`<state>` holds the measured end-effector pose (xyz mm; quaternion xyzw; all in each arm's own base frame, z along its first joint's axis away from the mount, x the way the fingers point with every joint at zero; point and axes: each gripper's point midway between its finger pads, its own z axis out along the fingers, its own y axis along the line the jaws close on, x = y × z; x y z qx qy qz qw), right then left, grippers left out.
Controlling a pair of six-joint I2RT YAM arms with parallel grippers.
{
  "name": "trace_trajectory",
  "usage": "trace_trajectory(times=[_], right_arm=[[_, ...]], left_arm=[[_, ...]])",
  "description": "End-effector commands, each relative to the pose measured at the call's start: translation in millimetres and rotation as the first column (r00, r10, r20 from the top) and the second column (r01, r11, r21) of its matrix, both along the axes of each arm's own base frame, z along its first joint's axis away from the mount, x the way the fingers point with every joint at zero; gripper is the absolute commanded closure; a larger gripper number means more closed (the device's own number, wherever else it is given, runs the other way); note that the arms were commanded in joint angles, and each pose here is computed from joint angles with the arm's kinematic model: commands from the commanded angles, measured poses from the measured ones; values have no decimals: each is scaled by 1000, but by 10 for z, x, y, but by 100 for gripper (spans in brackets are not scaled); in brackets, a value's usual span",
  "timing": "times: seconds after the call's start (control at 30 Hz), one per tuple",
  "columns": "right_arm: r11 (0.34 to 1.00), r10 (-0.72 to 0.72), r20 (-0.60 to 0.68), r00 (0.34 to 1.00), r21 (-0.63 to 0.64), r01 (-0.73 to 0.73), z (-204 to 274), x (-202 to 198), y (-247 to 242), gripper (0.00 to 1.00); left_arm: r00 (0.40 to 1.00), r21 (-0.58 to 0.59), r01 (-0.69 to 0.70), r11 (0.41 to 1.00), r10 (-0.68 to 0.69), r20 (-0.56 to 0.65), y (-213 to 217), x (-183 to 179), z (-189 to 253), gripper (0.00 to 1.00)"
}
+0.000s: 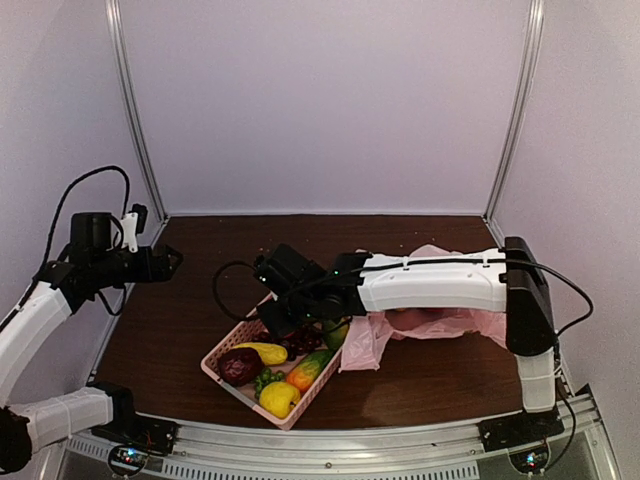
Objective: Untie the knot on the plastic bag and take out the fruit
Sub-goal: Place the fake fruit in the bin.
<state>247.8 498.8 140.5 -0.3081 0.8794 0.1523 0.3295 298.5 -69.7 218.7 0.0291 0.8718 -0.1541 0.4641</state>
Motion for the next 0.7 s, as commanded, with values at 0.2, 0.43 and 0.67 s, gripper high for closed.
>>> trace_trajectory(times=[0.2, 0.43, 0.67], right_arm=[[999, -23, -27, 999, 29, 24, -175, 223, 142, 51], [999, -3, -39, 999, 44, 5, -225, 280, 246, 37], [998, 30, -26, 999, 52, -29, -146, 276, 288, 17]], left_arm=[[1000, 11, -1, 1000, 1, 13, 19, 64, -34, 3], [1000, 19, -9, 1000, 9, 6, 35, 78, -57, 3], [1000, 19, -3, 1000, 3, 1, 26, 83, -76, 3]])
